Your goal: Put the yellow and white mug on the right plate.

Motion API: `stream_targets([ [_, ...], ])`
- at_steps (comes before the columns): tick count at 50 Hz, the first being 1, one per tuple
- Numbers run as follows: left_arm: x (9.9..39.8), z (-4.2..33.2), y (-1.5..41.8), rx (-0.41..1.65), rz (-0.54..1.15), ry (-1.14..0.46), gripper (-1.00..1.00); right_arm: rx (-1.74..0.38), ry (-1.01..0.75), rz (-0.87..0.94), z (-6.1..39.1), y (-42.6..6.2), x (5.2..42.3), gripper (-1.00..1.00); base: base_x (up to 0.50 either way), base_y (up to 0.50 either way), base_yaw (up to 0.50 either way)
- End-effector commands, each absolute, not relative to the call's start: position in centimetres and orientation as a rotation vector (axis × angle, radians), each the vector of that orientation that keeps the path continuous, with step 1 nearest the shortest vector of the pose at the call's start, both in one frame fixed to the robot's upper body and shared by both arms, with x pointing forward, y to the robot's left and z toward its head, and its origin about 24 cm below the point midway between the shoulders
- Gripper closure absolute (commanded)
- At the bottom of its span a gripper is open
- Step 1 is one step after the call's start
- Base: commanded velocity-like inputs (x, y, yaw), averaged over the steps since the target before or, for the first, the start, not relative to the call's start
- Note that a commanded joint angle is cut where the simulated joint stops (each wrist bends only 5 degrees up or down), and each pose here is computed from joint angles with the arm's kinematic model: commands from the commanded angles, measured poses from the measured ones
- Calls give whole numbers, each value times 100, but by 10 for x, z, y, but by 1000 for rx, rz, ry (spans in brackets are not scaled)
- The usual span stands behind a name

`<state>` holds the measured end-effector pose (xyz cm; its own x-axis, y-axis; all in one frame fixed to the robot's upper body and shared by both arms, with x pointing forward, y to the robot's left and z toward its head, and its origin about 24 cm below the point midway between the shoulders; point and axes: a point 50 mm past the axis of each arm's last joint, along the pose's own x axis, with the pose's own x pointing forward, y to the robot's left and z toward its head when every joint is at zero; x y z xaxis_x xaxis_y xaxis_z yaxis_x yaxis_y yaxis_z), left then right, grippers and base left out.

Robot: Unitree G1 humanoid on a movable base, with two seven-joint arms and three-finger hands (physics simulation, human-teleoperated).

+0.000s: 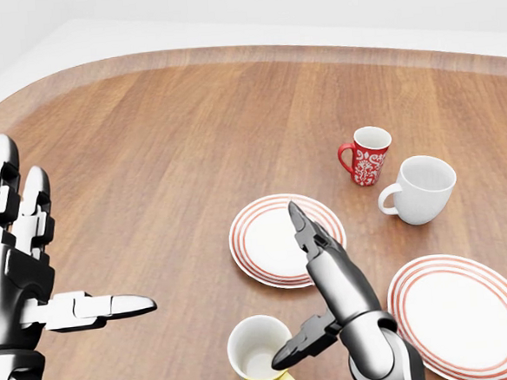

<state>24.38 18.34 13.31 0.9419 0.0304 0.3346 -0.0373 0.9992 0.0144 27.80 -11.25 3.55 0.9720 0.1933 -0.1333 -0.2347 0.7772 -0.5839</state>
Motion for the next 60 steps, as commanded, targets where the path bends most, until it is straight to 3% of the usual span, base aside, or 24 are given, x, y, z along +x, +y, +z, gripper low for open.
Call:
stream_targets([
  [1,243,135,183,20,34,-351,-100,-659,105,243,22,-108,280,-100,0,0,0],
  [60,239,147,185,17,33,-406,-100,-683,145,301,-13,-93,282,-100,0,0,0],
])
